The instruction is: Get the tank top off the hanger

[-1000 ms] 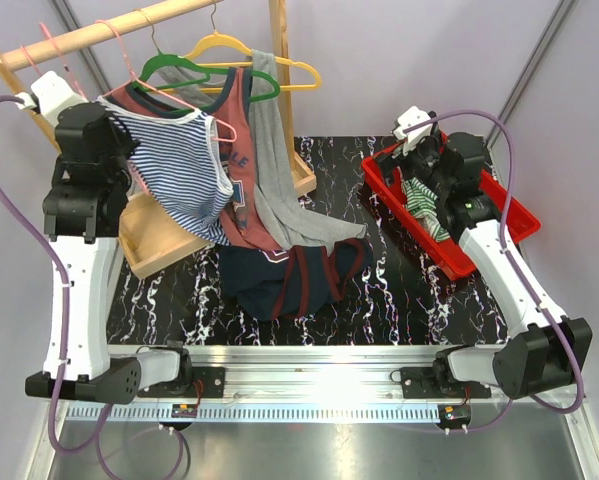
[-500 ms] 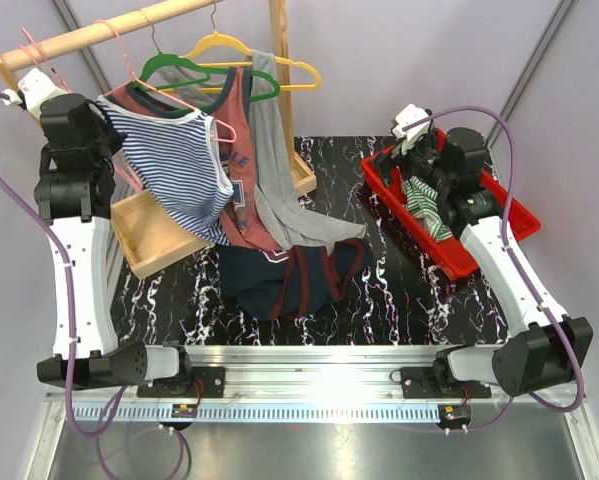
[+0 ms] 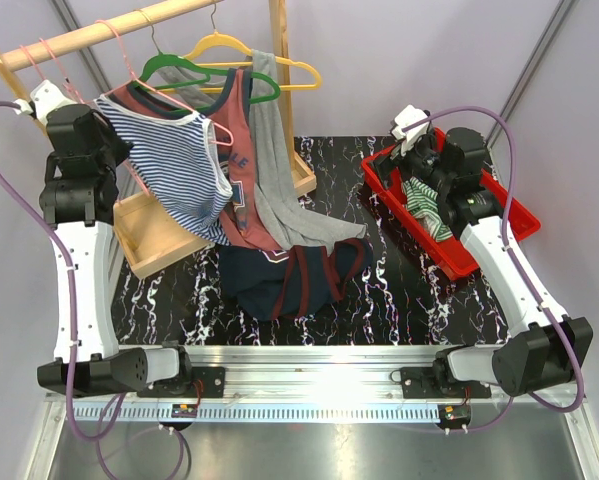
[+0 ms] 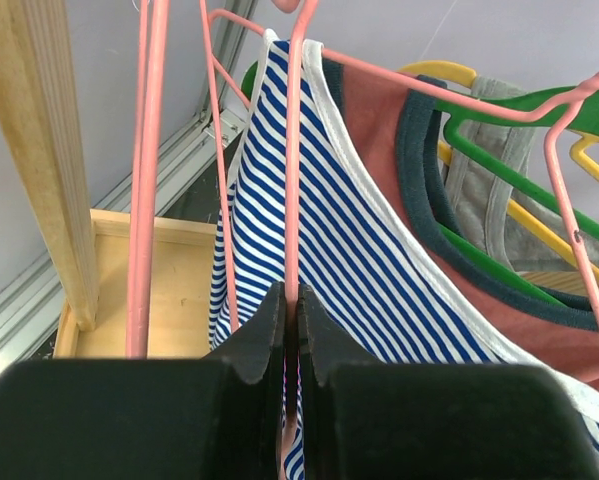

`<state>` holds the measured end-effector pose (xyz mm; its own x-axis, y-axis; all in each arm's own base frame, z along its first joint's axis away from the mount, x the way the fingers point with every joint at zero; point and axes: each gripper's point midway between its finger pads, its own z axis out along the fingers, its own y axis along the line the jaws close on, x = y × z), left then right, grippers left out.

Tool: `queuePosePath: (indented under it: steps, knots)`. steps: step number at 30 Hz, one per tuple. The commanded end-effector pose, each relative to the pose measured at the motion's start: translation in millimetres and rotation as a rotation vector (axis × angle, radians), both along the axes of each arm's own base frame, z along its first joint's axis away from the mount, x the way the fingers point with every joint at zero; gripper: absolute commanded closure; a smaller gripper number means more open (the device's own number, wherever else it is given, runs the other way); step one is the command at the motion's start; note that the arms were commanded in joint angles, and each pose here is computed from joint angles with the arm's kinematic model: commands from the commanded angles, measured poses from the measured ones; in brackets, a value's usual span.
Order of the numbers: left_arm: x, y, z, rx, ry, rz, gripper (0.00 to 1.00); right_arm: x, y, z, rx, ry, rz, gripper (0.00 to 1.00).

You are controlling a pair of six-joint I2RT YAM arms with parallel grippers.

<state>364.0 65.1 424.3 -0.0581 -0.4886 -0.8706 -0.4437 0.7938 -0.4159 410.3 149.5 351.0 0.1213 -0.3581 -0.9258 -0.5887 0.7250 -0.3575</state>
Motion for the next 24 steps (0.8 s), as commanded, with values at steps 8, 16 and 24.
queuePosePath:
  steps: [8,16,24]
  knots:
    - [-14.4,-8.7,30.4,-0.026,-0.118,-0.038,0.50,-19.7,12.8,9.1,-0.033,-0.035,0.126,0.00]
    - [-36.0,-25.6,67.7,-0.072,-0.211,-0.103,0.25,-55.8,35.9,-18.9,-0.111,-0.003,0.372,0.00]
    - [-73.6,-41.1,70.6,-0.078,-0.227,-0.167,0.10,-102.1,60.5,-82.7,-0.230,0.082,0.700,0.00]
